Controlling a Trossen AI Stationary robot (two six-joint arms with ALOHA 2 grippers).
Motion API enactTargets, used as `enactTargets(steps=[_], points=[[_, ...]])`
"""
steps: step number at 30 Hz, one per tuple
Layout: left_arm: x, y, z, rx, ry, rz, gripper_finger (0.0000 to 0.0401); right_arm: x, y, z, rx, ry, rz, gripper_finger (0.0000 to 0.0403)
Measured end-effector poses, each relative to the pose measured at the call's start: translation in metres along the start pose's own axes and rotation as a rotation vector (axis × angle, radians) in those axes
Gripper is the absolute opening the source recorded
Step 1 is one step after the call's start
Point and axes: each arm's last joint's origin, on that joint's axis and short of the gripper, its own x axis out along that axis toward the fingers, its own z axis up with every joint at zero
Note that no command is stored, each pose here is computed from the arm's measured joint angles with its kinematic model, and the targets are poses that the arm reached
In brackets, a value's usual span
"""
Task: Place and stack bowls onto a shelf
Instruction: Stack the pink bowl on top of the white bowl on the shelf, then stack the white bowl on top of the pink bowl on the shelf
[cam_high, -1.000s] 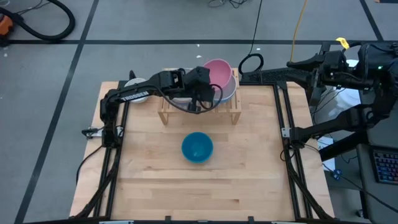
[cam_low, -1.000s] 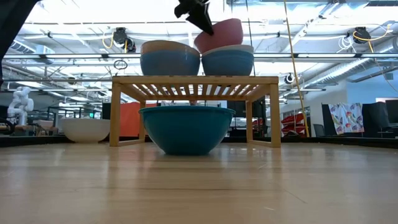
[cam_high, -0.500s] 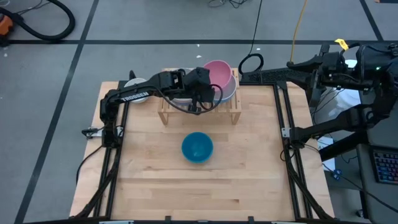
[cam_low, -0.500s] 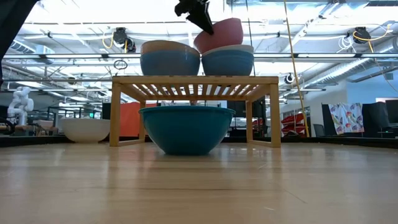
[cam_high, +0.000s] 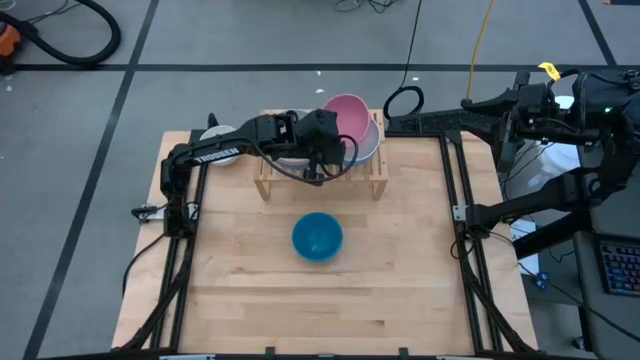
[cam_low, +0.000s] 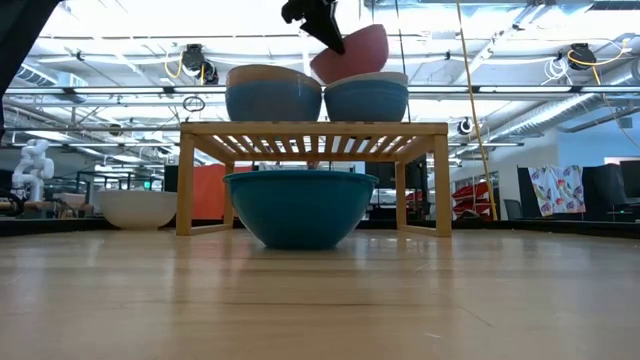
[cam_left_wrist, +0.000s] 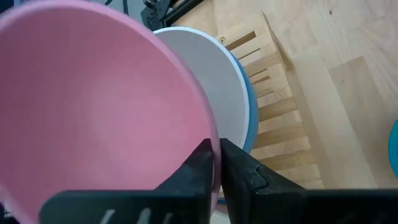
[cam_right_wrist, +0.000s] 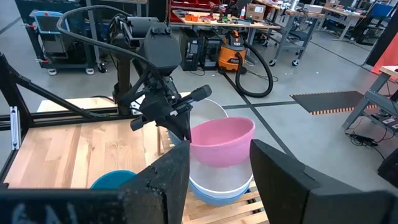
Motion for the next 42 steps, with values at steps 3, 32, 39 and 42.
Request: enactTargets(steps=[3,32,39,42], points=[[0.0,0.0,0.0,0.013,0.001,-0.001,0.0052,0.0,0.0,0.0,0.0,0.0,0.0,0.016],[0.002,-0.006,0.011,0.058,0.023,0.101,0.0065,0.0,0.0,0.0,-0.003,-0.001,0.0,0.016],[-0.005,-0.008,0.014,0.071,0.038,0.142,0.0065,0.0,0.0,0.0,-0.003,0.0,0.002,0.016],[-0.024,-0.006,0.015,0.048,-0.001,0.174,0.0065,0.003,0.001,0.001,-0.028,0.005,0.002,0.016]])
